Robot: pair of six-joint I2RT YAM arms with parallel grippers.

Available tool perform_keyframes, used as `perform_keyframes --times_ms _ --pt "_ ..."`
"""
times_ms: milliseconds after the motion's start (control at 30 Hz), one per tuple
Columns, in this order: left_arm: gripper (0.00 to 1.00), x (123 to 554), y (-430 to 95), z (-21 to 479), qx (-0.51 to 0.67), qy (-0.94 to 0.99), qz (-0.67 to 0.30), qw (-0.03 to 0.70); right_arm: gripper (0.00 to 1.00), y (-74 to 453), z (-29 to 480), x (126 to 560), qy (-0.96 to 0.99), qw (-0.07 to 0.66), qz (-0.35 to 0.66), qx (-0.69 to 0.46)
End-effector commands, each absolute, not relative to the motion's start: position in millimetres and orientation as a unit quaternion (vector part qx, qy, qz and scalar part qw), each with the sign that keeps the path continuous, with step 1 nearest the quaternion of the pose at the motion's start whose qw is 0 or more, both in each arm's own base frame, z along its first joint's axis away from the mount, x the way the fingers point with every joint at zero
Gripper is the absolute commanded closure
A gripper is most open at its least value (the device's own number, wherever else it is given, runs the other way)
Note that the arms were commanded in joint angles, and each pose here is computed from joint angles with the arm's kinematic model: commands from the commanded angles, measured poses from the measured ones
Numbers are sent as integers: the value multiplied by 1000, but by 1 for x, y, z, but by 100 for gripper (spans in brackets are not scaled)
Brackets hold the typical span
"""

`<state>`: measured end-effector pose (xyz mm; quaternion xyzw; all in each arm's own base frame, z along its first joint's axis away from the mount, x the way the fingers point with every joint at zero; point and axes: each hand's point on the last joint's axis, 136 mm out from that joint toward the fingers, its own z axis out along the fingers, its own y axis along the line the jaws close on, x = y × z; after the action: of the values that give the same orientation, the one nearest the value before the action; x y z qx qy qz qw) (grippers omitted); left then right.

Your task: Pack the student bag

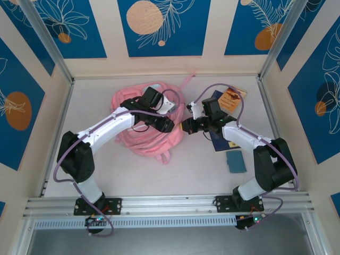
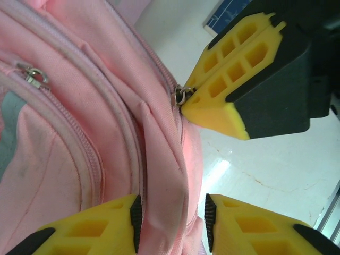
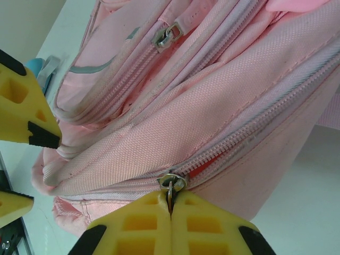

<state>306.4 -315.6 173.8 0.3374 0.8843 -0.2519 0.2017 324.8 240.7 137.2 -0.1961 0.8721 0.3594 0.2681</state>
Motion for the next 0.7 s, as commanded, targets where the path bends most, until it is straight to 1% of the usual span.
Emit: perform_keyframes --times_ms 0,167,333,467,533,567,667 --pt "67 304 -327 171 336 881 -273 193 100 251 162 334 850 290 388 -209" --pt "72 307 -329 158 328 889 -262 182 100 251 163 332 848 290 390 -210" --pt "73 307 -330 150 329 891 -261 169 100 249 164 329 846 292 393 -212" --pt "91 313 -329 151 323 893 -252 185 100 248 163 324 844 294 393 -216" --pt "99 317 -330 157 316 891 -257 199 100 247 161 321 843 294 392 -219" --pt "100 320 -331 160 311 891 -259 208 100 246 161 318 843 296 392 -221" --pt "100 328 -338 174 282 889 -281 227 100 246 161 308 843 294 391 -222"
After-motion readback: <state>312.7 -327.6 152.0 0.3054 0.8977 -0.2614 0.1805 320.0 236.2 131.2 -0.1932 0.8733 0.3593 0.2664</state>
